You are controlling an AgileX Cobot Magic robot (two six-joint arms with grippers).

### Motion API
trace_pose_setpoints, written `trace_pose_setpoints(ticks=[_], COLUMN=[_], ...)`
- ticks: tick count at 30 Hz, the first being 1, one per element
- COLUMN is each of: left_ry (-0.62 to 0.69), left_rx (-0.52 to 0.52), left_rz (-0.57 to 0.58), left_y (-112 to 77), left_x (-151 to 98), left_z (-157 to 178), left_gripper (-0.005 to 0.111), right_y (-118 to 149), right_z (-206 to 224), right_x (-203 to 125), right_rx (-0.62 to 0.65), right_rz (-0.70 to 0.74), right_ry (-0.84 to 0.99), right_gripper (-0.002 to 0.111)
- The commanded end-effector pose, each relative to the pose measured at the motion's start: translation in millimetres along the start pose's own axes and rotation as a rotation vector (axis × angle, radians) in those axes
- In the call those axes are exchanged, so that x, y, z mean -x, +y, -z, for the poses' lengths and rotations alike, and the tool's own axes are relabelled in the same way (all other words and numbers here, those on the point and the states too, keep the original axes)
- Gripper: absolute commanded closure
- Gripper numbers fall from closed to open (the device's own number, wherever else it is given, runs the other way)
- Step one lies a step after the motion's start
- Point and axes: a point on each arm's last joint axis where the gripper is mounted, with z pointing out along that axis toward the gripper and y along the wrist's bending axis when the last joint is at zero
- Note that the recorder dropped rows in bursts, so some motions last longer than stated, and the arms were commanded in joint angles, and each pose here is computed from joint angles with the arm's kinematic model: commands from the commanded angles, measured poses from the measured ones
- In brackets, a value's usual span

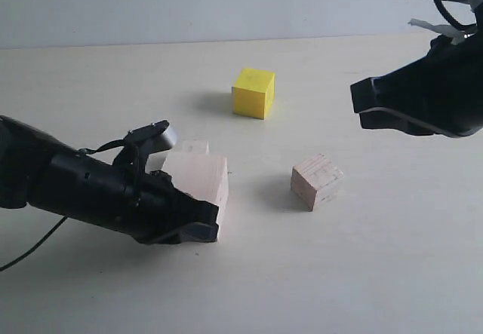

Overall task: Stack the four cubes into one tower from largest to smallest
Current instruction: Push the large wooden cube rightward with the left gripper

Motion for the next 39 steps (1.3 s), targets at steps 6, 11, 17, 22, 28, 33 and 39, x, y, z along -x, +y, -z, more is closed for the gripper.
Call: trace_pose_setpoints(ticks=[6, 11, 17, 22, 28, 33, 39], left_ry=[0.051, -0.050, -0.137, -0.187, -0.256, -0.297, -0.245], left_rx=[-0.051, 0.146, 0.258, 0.345, 0.353, 0.337, 0.309], left_rz=[-0.047, -0.044, 0.000, 0.011, -0.027, -0.046, -0.032], left_y=[-8.5, 7.5, 25.6, 37.8, 32.3, 27.0, 31.8], left_x=[-13, -36, -27, -19, 4, 26, 27], left_z=[9, 42, 55, 63, 68, 67, 53], left_gripper=[0.107, 0.107, 0.107, 0.107, 0.107, 0.107, 0.107], right_y=[3, 3, 3, 3, 3, 4, 4], right_z=[3, 3, 3, 3, 3, 3, 4], right_x=[-3, -3, -4, -4, -4, -4, -7], right_rx=[0.016, 0.016, 0.016, 0.017, 0.020, 0.029, 0.030], right_rz=[-0.007, -0.007, -0.007, -0.007, -0.012, -0.023, -0.023], right_ry=[0.033, 0.040, 0.042, 0.050, 0.049, 0.049, 0.078], right_gripper=[0.108, 0.108, 0.108, 0.108, 0.108, 0.108, 0.108])
